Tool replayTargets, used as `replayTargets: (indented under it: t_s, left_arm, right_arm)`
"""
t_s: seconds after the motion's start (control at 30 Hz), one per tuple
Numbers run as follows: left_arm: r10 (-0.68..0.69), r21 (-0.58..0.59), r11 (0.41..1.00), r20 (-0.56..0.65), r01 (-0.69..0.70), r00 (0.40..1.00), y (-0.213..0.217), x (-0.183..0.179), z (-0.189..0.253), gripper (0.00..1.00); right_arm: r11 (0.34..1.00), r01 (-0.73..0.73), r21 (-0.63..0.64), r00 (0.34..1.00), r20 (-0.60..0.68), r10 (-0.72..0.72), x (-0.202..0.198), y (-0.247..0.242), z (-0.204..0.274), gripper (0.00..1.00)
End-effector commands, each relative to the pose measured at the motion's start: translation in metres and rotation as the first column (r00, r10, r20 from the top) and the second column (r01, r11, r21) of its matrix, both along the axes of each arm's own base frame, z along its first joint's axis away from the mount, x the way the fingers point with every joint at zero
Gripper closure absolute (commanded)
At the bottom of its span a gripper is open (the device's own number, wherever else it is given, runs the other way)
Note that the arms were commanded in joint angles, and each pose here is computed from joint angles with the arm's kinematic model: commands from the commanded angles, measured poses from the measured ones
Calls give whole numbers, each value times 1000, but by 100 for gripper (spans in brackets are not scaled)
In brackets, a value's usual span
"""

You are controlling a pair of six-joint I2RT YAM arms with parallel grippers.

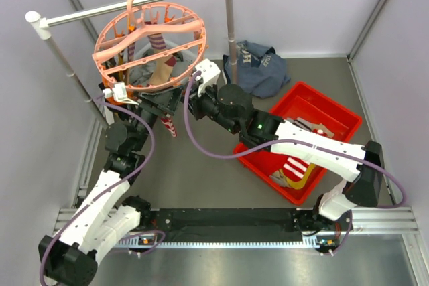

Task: Clip the socks to the hanger
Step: Open the clamp at the hanger.

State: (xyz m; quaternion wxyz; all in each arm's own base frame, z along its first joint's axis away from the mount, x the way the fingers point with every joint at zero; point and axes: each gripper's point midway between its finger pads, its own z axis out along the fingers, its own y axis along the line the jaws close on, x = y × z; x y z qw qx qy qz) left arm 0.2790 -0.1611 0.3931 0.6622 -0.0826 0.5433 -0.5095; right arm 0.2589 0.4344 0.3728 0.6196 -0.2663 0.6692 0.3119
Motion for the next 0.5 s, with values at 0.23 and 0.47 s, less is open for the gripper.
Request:
replayTargets:
  t_s: [0.23,0.47]
  left_arm:
    - [-4,9,1000,91,4,996,-8,-4,24,53]
    - [16,32,999,96,-19,995,-6,-1,24,72]
  right_arm:
    - [997,-68,23,997,49,67,-9,14,24,100]
    - [999,-48,15,998,42,48,-9,8,22,82]
